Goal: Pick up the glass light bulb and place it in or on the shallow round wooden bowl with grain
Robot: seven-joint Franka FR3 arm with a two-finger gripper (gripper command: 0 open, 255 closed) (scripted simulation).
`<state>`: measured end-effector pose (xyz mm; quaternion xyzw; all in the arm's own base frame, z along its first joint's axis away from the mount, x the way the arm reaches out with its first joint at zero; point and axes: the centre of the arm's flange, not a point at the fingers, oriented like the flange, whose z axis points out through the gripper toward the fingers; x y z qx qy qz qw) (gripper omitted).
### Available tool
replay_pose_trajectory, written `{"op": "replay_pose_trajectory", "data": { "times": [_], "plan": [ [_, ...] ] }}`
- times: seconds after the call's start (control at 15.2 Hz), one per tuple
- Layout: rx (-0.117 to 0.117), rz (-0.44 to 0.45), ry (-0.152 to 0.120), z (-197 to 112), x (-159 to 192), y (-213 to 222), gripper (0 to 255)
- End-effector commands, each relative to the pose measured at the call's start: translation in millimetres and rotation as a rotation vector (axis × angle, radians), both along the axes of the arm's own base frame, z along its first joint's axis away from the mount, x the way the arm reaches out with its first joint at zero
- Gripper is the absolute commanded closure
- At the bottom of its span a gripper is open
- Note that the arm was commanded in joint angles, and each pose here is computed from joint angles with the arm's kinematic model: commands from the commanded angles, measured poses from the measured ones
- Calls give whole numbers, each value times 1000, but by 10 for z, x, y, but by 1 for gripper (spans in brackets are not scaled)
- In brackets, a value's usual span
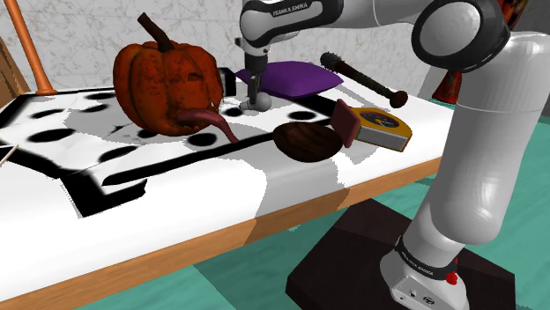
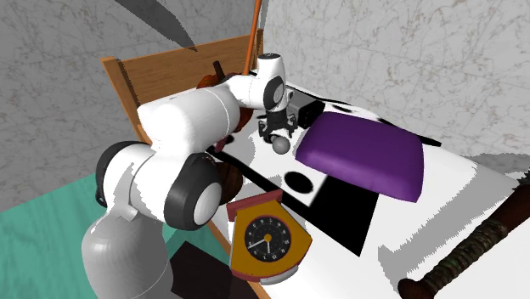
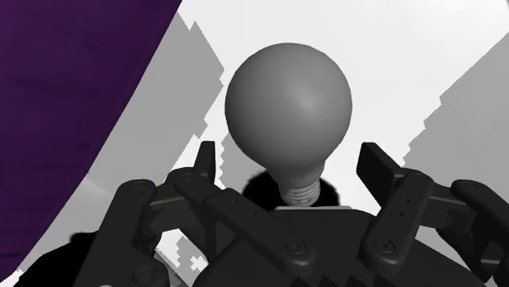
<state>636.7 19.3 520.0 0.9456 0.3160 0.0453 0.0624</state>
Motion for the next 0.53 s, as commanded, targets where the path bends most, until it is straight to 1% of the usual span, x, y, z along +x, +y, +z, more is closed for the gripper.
{"op": "replay_pose_trajectory", "data": {
  "times": [0.0, 0.07, 0.46],
  "plan": [
    [-2, 5, 0, -101, 17, -4, 0],
    [-2, 5, 0, -183, 28, -11, 0],
    [-2, 5, 0, -183, 28, -11, 0]
  ]
}}
